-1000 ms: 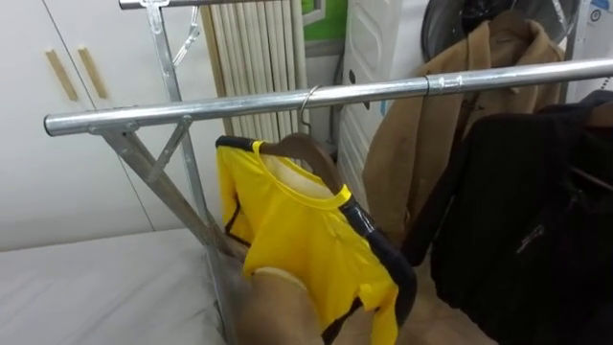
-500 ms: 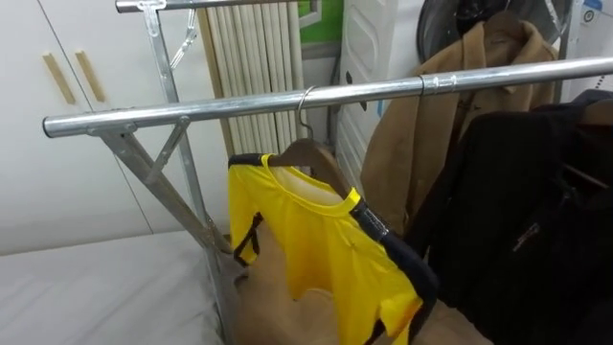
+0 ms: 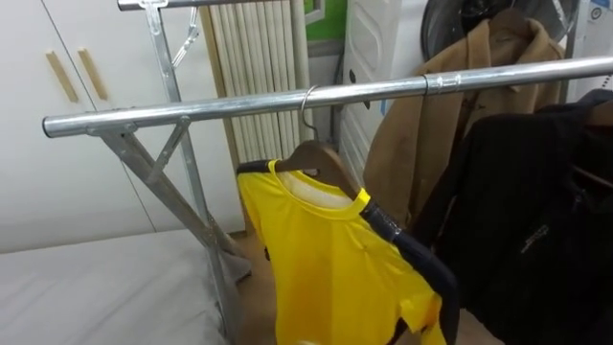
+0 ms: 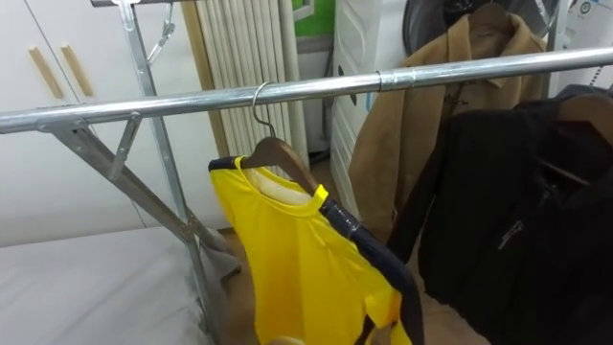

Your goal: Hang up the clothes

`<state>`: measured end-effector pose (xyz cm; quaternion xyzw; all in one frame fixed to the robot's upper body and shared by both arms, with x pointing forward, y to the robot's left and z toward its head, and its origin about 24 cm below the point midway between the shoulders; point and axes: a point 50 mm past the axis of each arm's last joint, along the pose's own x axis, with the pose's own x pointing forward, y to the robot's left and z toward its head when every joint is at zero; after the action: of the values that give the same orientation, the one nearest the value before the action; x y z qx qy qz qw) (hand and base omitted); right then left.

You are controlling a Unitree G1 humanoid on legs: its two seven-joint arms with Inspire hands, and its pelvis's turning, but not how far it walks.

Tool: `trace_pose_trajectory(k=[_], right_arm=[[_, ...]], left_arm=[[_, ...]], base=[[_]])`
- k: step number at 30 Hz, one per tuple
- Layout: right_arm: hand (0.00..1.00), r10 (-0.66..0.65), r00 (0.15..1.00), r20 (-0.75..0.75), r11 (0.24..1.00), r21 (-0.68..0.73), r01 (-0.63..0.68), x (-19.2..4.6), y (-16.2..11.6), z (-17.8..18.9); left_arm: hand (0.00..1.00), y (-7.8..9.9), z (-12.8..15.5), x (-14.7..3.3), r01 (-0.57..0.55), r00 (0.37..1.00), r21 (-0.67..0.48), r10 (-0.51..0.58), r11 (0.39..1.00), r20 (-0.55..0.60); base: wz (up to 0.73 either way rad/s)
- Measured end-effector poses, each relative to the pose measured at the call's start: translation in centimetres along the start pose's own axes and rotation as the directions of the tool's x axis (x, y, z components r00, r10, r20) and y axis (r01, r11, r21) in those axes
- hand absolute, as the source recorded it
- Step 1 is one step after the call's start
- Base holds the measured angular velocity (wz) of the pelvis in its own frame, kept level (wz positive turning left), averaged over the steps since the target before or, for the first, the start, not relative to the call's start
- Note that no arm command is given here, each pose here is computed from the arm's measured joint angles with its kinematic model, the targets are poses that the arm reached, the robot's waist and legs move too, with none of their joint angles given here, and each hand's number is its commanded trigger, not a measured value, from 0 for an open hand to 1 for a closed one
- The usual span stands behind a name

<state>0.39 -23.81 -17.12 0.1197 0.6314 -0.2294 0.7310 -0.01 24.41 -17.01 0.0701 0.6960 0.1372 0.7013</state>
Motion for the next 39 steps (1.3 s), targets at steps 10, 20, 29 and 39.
trace_pose_trajectory(k=[10,20,29,39], right_arm=[[0.0,0.002,1.0,-0.004,0.998,-0.066,-0.003,0.0,0.4,-0.1],[0.0,0.0,1.0,0.014,0.998,-0.069,0.001,0.0,0.4,0.2],[0.0,0.003,1.0,0.023,0.994,-0.111,-0.001,0.0,0.6,0.5],[0.0,0.017,0.998,0.06,0.954,-0.301,0.002,0.1,1.0,2.3]], left_arm=[[0.0,-0.4,1.0,0.0,-0.004,1.0,0.058,0.003,0.998,0.031],[0.0,-0.5,1.9,-0.1,-0.005,0.997,0.072,-0.001,0.997,0.073],[0.0,-0.5,2.3,-0.1,-0.005,0.996,0.052,0.0,0.999,0.094],[0.0,-0.5,2.8,-0.2,-0.011,0.99,0.061,0.003,0.998,0.144]], base=[[0.0],[0.0],[0.0],[0.25]])
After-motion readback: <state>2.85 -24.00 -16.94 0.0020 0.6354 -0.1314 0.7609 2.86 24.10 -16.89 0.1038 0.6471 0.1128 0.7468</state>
